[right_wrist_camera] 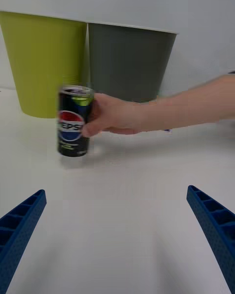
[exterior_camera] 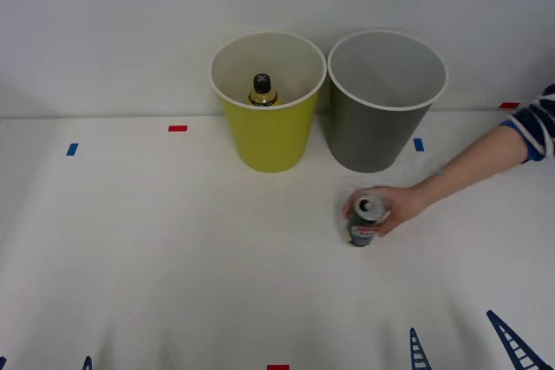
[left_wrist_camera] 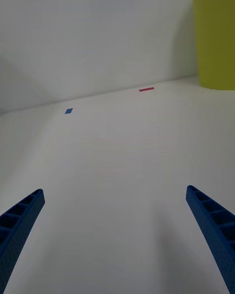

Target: Put cans in the gray bin and PET bottles in the light green bin.

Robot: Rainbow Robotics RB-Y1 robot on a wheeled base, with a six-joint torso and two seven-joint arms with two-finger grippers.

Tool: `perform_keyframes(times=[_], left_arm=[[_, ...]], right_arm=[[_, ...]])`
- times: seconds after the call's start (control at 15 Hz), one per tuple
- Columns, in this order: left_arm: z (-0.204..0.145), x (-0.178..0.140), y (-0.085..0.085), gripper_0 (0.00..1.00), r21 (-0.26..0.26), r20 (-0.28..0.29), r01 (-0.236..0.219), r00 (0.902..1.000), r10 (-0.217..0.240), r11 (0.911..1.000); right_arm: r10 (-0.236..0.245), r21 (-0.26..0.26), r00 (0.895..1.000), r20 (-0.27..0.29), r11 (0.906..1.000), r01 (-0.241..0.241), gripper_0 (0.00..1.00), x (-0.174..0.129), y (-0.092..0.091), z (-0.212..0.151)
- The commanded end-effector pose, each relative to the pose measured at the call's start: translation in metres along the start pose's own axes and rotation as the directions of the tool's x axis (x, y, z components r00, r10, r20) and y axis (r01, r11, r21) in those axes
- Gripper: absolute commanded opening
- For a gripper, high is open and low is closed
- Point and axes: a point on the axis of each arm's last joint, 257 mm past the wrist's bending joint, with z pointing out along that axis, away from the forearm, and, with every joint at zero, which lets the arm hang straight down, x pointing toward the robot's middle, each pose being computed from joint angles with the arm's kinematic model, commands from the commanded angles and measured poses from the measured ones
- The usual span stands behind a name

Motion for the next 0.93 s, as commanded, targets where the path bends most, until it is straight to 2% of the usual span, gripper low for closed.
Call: perform_keyframes(times=[0.07, 0.93], left_arm=[[0.0000, 0.0000, 0.0000, 1.00, 0.000, 0.000, 0.000, 1.0000, 0.000, 1.0000], [0.0000, 0.0000, 0.0000, 1.00, 0.000, 0.000, 0.000, 1.0000, 0.000, 1.0000]], right_arm=[[0.000, 0.000, 1.000, 0.000, 1.0000, 0.000, 1.00, 0.0000, 0.0000, 0.0000], [0.000, 0.000, 1.000, 0.000, 1.0000, 0.000, 1.00, 0.0000, 0.0000, 0.0000]])
